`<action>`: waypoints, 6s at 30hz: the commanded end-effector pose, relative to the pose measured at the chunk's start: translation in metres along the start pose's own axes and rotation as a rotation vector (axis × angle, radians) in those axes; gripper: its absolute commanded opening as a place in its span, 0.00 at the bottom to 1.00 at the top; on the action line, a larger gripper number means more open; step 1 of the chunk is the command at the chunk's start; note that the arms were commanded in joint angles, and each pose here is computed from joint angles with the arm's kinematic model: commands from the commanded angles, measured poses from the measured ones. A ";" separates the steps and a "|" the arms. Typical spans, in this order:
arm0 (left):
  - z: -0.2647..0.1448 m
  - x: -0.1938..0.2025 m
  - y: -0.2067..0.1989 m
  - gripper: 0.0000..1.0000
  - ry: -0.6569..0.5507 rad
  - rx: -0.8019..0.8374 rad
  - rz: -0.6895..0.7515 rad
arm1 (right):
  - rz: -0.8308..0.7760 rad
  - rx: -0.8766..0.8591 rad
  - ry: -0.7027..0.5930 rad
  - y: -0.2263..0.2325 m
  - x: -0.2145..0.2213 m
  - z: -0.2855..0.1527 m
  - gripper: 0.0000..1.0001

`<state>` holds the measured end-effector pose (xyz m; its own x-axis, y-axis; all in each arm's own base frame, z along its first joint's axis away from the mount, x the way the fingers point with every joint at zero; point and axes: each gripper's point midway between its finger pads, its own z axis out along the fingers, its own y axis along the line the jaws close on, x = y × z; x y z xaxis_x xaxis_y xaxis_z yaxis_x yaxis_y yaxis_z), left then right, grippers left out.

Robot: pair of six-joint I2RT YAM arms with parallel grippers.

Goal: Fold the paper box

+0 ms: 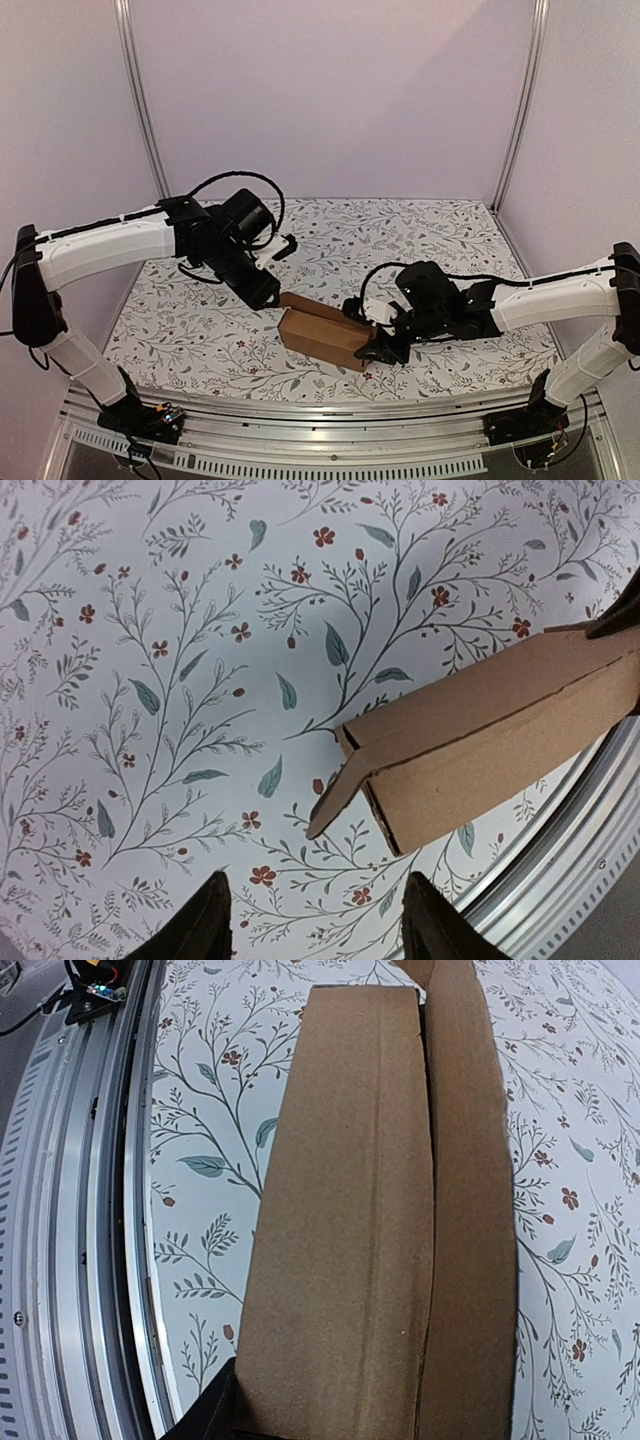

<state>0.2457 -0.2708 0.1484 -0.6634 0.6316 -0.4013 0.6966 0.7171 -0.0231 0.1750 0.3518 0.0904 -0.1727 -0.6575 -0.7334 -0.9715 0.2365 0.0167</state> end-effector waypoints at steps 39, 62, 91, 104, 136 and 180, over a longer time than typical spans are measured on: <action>0.042 -0.021 -0.006 0.00 0.065 0.060 0.161 | 0.010 0.013 0.042 0.002 0.011 -0.005 0.17; 0.043 0.012 -0.018 0.00 0.147 0.069 -0.277 | 0.029 0.034 0.056 -0.005 0.011 0.009 0.17; 0.048 0.053 -0.022 0.00 0.185 -0.006 -0.367 | 0.047 0.037 0.075 -0.007 0.013 0.017 0.17; 0.053 0.073 -0.029 0.00 0.190 -0.015 -0.407 | 0.056 0.043 0.076 -0.007 0.014 0.016 0.17; 0.069 0.111 -0.019 0.00 0.208 -0.183 -0.387 | 0.103 0.016 0.075 0.002 0.013 0.014 0.26; 0.068 0.090 -0.023 0.00 0.221 -0.216 -0.380 | 0.353 0.183 -0.136 -0.035 -0.051 -0.084 0.99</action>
<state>0.2385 -0.2897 0.0992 -0.8497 0.2480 -0.4654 0.3109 0.9484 -0.0623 0.1867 0.3366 0.1701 -0.3315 -0.4976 -0.8016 -0.8907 0.4452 0.0920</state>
